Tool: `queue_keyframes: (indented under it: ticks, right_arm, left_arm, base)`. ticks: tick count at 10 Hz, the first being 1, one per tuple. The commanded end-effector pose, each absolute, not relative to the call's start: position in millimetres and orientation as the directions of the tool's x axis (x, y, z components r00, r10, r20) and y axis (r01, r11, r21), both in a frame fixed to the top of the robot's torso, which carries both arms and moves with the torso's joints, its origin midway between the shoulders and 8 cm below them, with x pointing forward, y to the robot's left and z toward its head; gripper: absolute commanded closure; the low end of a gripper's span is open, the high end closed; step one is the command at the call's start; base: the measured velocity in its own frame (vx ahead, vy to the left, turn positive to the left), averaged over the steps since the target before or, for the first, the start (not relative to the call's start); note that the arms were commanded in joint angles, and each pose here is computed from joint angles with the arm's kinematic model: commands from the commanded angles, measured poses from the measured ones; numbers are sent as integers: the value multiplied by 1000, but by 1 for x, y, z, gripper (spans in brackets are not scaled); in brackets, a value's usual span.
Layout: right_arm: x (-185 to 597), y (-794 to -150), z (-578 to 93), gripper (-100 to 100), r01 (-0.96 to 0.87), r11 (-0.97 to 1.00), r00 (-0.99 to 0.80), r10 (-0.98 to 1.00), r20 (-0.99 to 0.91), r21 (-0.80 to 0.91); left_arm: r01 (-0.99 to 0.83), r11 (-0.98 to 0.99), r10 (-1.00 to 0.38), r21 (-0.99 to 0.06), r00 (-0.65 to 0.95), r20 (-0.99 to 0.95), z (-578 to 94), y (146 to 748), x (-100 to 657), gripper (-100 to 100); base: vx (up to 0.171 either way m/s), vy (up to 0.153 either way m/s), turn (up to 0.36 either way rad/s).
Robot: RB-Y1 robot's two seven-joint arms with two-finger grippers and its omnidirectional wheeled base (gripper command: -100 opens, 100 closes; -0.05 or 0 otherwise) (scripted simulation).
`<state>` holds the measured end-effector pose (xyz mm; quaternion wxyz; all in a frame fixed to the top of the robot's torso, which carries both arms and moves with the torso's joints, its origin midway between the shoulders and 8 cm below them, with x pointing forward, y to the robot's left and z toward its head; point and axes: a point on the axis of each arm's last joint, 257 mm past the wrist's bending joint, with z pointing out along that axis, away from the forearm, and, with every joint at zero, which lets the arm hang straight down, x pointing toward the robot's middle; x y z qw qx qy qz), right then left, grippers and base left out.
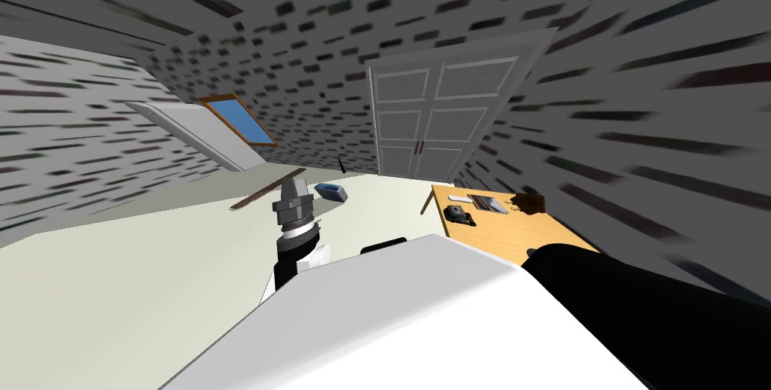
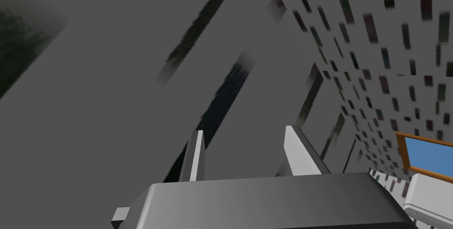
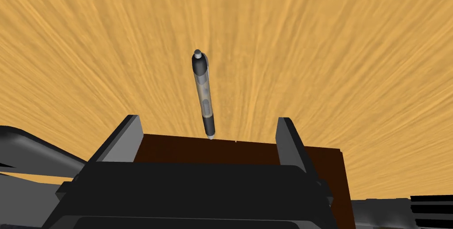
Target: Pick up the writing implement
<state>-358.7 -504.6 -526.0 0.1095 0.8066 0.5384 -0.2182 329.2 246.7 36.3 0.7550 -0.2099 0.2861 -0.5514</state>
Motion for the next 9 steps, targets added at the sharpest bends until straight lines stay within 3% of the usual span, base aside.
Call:
queue_keyframes:
  ticks: [1,5,6,9]
  right_arm:
    - [-353,-506,-532,-100,917,-395,324,821,-470,-59]
    - [-344,-509,-543,-100,917,-393,322,822,-470,-59]
    - [-344,-509,-543,100,918,-393,322,822,-470,-60]
    - [-344,-509,-543,100,917,-394,323,821,-470,-59]
  left_arm:
    - [713,304,-953,-632,228,-201,36,247,329,0]
    - [713,304,-953,-632,228,-201,36,247,329,0]
    - [713,304,-953,-632,228,-201,36,247,329,0]
    - [713,304,-953,-632,228,-201,36,247,329,0]
  base:
    - [-26,-15,-3]
    - [-48,-18,-2]
    - [0,0,0]
    - [0,0,0]
